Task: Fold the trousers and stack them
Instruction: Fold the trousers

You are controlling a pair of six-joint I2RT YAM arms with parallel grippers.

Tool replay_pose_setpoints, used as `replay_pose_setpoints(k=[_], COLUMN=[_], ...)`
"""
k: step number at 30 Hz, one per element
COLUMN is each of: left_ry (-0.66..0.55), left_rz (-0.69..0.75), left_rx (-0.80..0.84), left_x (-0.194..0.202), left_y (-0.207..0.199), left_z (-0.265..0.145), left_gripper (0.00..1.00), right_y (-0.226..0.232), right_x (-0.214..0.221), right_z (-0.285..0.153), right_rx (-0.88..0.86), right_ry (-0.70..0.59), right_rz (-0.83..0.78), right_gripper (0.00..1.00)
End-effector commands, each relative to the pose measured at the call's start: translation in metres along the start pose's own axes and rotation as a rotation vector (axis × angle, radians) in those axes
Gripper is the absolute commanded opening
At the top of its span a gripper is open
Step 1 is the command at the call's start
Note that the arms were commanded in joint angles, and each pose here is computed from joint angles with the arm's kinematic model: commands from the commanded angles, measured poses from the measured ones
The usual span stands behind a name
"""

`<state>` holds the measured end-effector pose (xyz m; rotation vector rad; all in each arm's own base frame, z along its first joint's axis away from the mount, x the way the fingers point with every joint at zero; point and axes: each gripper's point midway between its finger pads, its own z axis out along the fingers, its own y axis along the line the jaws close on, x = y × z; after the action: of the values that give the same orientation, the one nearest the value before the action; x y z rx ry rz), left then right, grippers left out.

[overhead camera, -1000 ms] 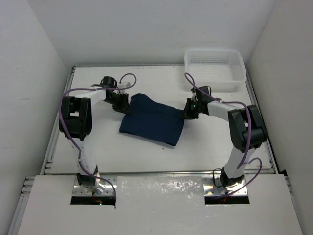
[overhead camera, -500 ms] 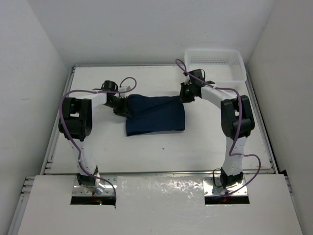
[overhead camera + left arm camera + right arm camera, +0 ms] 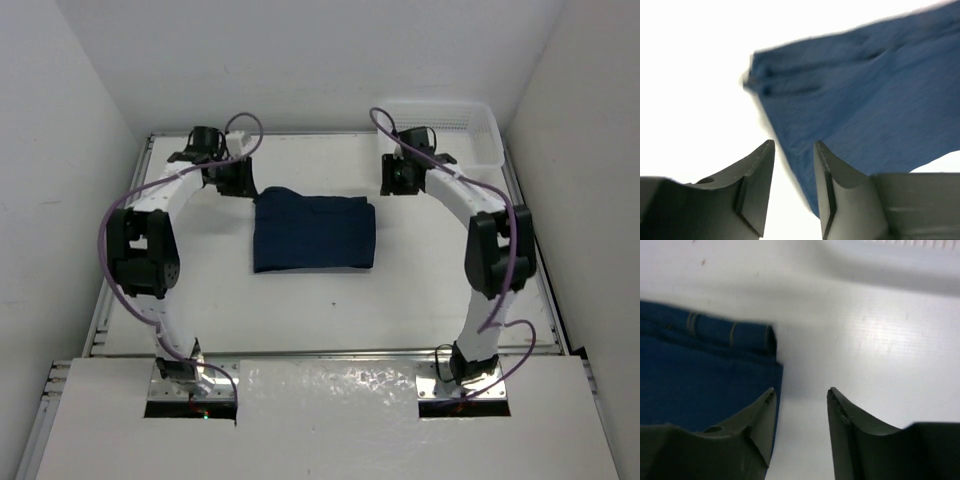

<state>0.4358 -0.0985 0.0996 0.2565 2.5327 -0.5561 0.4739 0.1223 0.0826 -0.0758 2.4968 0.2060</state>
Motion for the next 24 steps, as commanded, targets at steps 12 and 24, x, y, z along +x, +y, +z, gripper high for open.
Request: replay_pose_setpoints(k=[12,24], left_ry=[-0.015,-0.059], left_rz=[0.117,0.058], left_rx=[0.097,-0.169], left_x=[-0.014,-0.039], left_y=[-0.026,0.040], left_z=[0.040,0.071], left_gripper=[0.00,0.05], right_y=[0.117,0.071], right_x=[0.102,0.140], right_z=[-0.026,0.005], right_rx=[-0.343,-0.150], right_ry=[0.068,0.168], right_rz=[0.263,0.181], right_gripper=[0.03,0.00])
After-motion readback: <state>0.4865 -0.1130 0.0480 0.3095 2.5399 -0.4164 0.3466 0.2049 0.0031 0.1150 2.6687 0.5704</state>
